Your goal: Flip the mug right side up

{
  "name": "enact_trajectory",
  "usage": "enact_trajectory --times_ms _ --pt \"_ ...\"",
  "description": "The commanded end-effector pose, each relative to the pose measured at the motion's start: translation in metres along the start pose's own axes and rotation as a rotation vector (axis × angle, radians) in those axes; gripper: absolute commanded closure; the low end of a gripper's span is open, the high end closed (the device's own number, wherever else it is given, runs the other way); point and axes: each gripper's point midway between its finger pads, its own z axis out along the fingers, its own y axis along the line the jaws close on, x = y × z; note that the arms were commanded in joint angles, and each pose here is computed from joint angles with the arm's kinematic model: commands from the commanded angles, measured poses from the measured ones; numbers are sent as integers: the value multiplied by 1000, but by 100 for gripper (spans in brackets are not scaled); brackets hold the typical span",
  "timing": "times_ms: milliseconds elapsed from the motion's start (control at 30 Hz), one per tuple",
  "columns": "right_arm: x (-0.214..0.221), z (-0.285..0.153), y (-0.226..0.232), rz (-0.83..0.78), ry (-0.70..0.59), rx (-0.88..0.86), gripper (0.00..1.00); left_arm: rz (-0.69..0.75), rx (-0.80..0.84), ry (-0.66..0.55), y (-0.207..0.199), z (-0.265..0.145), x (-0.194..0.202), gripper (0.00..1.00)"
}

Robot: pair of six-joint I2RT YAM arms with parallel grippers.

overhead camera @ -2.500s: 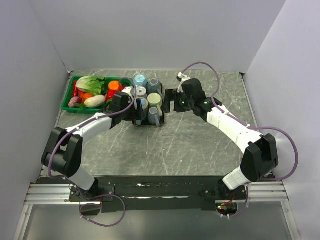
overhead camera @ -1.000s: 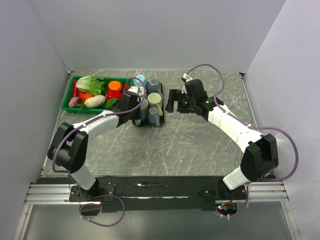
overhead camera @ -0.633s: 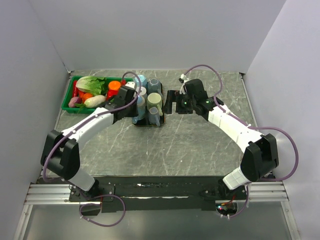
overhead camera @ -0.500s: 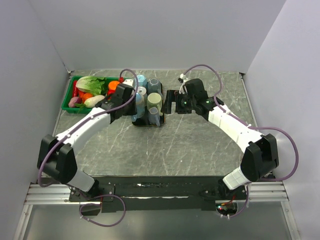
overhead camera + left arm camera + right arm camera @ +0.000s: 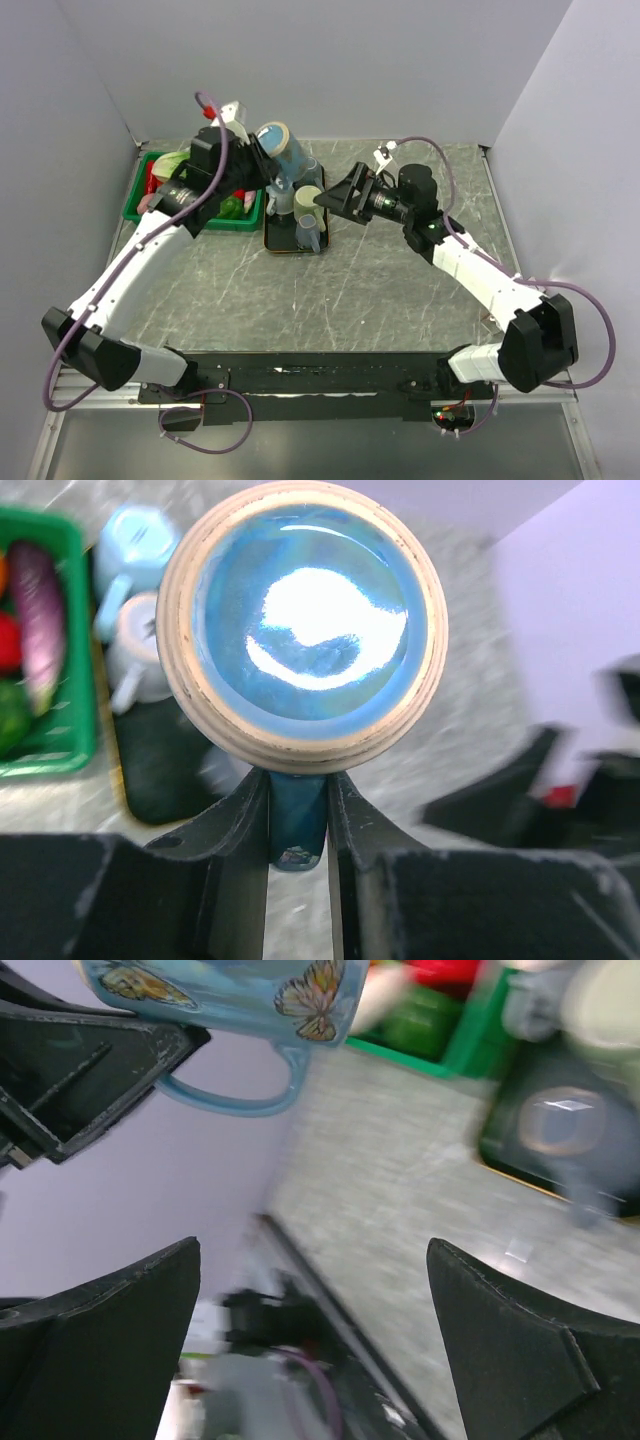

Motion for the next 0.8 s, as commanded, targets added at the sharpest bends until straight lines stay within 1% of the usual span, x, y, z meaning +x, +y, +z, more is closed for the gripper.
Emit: enact_trajectory --times_ms 0,33,67,167,367,400,467,767 --pt "-22 1 62 128 -49 -321 0 -150 283 -239 -73 -57 -86 99" --pt "-28 -2 76 145 -61 -390 0 -169 309 -244 -78 -62 -89 99" --pt "-30 -1 79 152 -63 -413 0 -206 331 -245 -83 -65 -92 99" --pt "-36 -2 89 137 -88 -473 0 -251 406 -247 -100 -75 -101 99" --pt "-47 -9 102 84 -140 -481 0 -315 550 -214 -126 -90 -106 99" --pt "-49 -7 98 109 -144 -447 0 -325 562 -207 -127 -90 -105 99" --pt "-51 -5 96 130 -155 -439 0 -350 592 -201 -132 -93 -106 99" --pt "-68 -14 132 187 -198 -613 0 -379 667 -211 -138 -98 -103 99"
